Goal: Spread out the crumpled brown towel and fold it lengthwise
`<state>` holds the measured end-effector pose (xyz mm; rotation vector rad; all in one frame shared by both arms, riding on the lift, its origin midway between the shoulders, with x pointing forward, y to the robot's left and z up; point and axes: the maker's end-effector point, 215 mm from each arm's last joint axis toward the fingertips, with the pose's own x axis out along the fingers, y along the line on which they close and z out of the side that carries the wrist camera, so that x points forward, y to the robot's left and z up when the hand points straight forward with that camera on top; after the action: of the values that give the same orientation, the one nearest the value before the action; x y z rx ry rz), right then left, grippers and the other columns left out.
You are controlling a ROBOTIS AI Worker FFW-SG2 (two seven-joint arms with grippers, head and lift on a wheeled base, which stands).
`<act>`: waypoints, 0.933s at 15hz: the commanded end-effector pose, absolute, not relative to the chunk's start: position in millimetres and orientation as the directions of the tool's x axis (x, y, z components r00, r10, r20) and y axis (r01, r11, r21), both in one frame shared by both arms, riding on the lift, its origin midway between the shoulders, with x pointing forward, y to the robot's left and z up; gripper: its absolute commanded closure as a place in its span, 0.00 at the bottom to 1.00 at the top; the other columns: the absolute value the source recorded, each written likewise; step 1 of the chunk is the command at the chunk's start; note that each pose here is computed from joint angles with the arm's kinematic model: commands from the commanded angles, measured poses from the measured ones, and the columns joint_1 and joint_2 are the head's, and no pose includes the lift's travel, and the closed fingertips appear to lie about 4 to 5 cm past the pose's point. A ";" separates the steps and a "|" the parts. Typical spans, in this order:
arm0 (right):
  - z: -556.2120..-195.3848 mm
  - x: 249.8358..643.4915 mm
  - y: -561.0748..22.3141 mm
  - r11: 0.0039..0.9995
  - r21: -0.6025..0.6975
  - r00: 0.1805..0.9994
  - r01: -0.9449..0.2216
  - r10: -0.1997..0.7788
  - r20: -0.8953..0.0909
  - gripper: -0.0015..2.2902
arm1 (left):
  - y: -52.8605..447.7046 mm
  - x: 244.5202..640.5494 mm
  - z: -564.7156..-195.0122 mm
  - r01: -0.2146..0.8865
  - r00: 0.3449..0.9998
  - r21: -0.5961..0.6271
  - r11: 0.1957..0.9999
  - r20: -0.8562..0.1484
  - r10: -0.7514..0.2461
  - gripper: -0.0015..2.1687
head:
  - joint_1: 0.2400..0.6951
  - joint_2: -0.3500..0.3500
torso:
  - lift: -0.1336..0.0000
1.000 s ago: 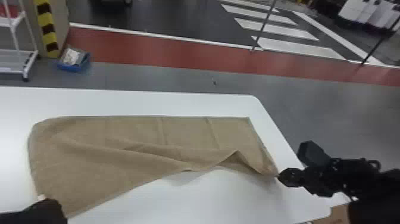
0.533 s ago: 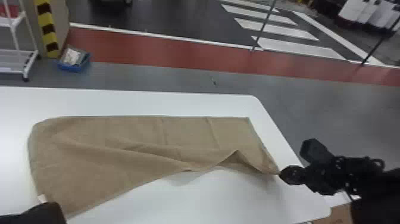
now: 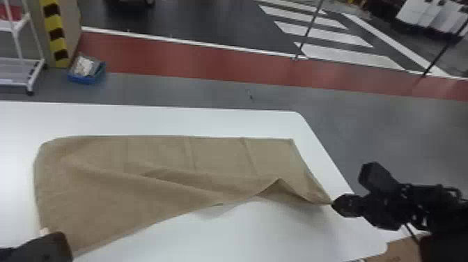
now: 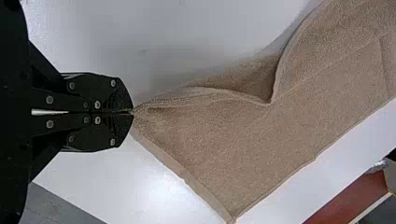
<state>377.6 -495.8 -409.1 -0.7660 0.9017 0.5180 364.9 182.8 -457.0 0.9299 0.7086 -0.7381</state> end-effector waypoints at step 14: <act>-379.0 356.3 -500.4 0.616 -0.370 0.542 -0.696 0.113 -0.833 0.59 | 246.8 370.8 -381.4 0.728 0.612 0.436 0.529 -0.762 -0.212 0.80 | 1.00 0.00 | 0.10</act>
<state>360.5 -500.2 -383.6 -0.7652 0.8785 0.5343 370.1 230.9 -396.8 0.8367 0.7191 -0.6521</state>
